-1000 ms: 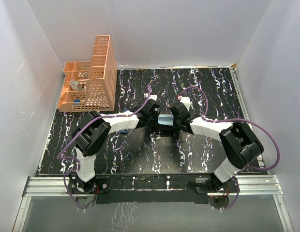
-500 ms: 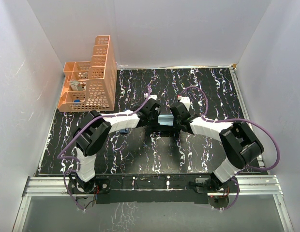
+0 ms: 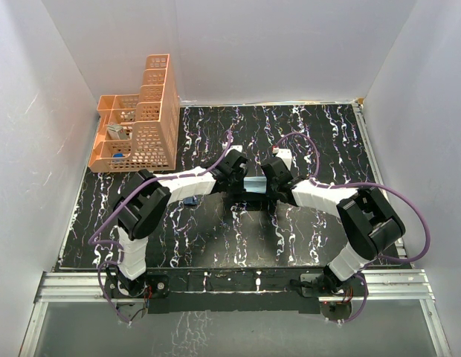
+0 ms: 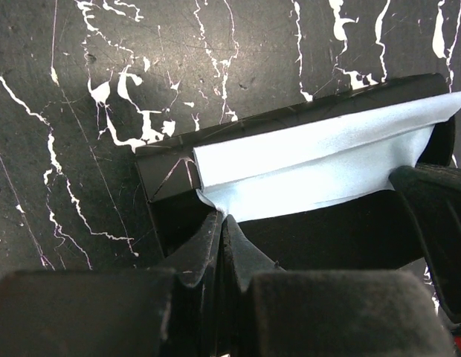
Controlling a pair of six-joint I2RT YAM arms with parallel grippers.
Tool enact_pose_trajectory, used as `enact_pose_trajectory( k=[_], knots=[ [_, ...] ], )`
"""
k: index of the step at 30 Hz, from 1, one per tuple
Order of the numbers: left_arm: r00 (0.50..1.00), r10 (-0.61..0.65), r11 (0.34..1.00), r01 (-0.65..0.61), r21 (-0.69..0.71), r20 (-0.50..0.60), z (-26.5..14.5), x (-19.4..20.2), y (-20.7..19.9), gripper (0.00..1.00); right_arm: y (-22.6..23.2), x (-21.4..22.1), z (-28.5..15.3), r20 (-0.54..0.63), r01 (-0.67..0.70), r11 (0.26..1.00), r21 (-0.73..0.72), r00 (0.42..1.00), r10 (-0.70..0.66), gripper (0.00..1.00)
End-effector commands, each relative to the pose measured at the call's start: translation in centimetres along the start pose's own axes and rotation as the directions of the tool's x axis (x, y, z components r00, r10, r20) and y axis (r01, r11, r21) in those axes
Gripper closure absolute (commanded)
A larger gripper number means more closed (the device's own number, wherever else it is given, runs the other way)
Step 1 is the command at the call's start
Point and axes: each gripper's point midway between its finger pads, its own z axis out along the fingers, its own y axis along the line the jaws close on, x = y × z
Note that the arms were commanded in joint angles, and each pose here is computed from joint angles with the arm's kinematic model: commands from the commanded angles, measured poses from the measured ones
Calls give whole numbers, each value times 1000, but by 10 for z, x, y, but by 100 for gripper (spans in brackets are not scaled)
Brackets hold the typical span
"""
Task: Organize the sunglasses
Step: Place the glasses cleaning cloth in the sunglasses case.
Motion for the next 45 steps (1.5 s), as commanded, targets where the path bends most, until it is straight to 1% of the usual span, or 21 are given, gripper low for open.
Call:
enact_pose_trajectory(
  k=[1, 5, 13, 23, 36, 45],
  knots=[
    [1000, -6, 1000, 6, 3, -12, -4, -4, -3, 100, 10, -30, -5, 75, -28, 999, -28, 997, 31, 100],
    [1000, -2, 1000, 2, 2, -13, -5, -4, -3, 100, 9, -28, -4, 72, -27, 999, -27, 997, 29, 100],
    [998, 10, 1000, -10, -8, -55, -3, 1, -3, 100, 9, -26, -6, 57, -24, 999, -28, 998, 26, 100],
    [997, 7, 1000, -8, -11, -70, 2, 9, 0, 100, 7, -21, -4, 54, -23, 999, -23, 998, 25, 100],
    [999, 19, 999, -20, -26, -49, 2, 1, 1, 100, 8, -22, -3, 57, -25, 999, -23, 998, 27, 100],
    [998, 20, 999, -21, -25, -55, 2, 2, 1, 100, 7, -21, -3, 56, -28, 999, -20, 998, 29, 100]
  ],
)
